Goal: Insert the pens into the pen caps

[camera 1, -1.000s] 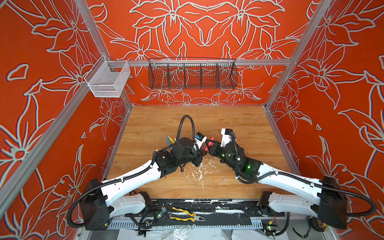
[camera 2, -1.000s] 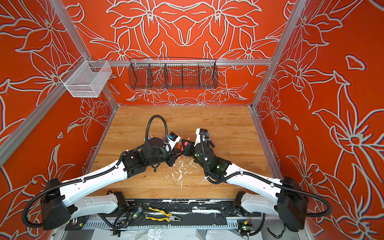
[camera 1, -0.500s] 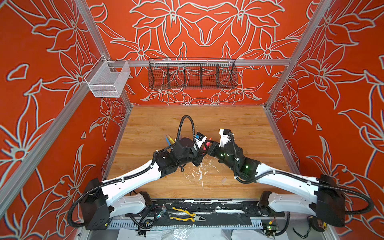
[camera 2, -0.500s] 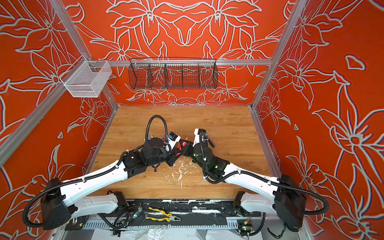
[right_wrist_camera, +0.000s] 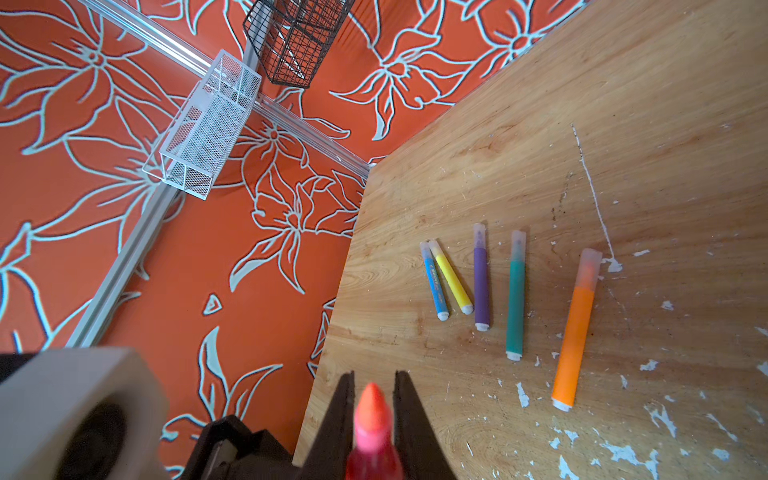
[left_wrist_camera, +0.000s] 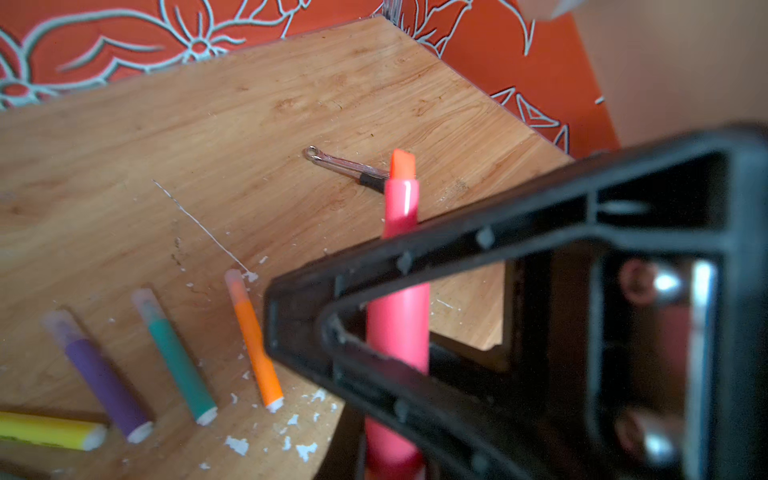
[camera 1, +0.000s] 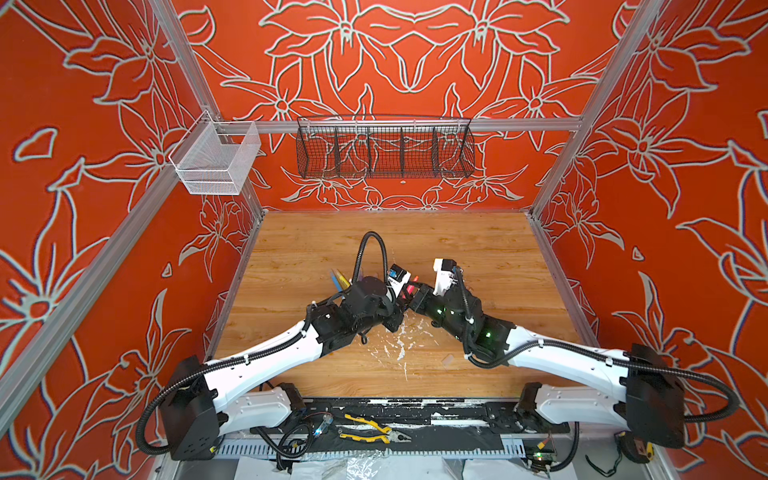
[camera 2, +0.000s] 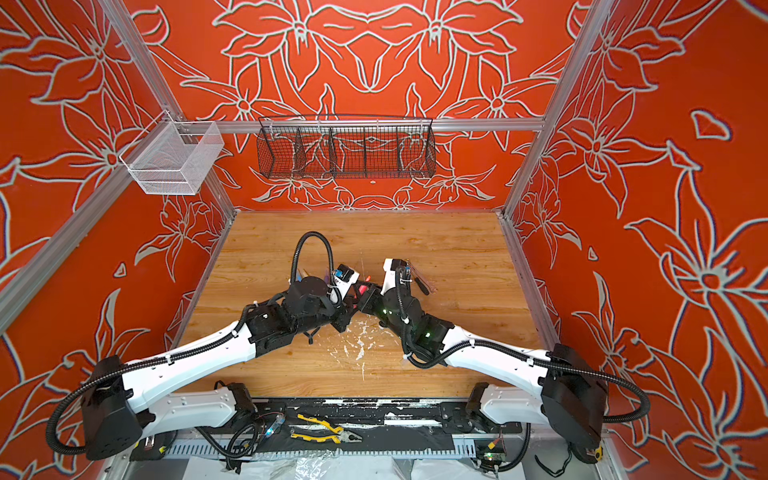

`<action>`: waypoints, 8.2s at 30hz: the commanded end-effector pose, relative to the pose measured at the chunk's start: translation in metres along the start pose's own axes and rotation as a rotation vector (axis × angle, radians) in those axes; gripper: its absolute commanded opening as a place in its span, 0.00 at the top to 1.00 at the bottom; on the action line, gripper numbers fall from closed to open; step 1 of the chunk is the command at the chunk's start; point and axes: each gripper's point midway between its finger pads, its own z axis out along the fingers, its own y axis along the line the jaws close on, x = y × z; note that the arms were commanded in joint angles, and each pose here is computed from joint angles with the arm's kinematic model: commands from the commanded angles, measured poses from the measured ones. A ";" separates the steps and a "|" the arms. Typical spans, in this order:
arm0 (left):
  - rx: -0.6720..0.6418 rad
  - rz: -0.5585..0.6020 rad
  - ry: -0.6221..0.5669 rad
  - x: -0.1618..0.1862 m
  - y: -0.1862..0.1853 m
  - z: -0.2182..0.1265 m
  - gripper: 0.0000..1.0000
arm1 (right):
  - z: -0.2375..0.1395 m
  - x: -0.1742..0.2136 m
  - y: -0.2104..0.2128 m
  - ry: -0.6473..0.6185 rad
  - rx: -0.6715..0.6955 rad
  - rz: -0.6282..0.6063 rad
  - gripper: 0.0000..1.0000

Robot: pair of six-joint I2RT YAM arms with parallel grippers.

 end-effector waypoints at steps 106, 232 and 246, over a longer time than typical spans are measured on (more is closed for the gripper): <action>-0.179 -0.269 -0.084 0.003 0.077 -0.013 1.00 | -0.122 0.134 -0.239 0.573 1.047 -0.534 0.73; 0.135 -0.195 -0.228 -0.018 0.019 -0.041 1.00 | -0.006 0.002 0.047 -0.113 -0.061 -0.119 0.68; 0.150 -0.178 -0.230 -0.018 0.016 -0.041 1.00 | -0.019 -0.053 0.062 -0.220 0.050 -0.178 0.43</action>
